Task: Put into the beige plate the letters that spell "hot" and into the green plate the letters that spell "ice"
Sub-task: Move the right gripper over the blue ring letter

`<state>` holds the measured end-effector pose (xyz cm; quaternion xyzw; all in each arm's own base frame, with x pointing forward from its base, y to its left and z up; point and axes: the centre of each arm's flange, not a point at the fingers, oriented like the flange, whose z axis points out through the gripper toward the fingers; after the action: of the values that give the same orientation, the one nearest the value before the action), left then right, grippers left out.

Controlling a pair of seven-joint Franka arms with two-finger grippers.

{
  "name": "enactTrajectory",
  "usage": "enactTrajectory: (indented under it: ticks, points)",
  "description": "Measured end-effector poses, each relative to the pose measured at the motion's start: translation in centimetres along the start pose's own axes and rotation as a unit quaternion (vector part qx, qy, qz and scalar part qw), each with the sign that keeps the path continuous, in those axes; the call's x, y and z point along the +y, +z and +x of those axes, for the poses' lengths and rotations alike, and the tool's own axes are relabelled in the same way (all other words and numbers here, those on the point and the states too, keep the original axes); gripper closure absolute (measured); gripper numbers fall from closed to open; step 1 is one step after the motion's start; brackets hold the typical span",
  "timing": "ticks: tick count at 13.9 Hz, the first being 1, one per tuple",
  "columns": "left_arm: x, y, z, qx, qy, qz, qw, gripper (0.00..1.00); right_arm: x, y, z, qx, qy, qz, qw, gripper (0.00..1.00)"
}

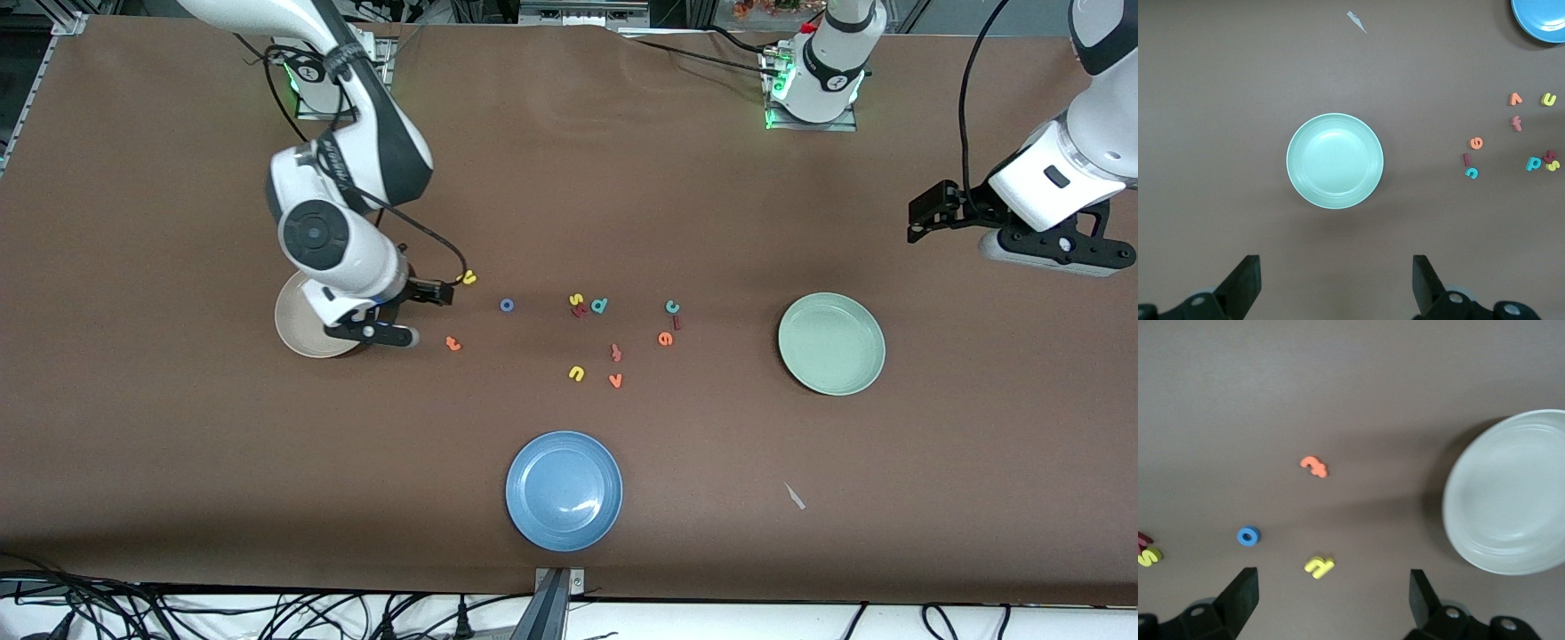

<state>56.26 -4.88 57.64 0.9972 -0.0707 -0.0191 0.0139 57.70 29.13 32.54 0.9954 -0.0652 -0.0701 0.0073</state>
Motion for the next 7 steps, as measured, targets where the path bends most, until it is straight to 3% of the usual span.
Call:
enactTrajectory:
  ticks: [7]
  points:
    - [0.0, 0.0, 0.0, 0.0, 0.0, 0.0, 1.0, 0.0, -5.1, 7.7, -4.0, 0.041, 0.019, 0.024, 0.999, 0.0]
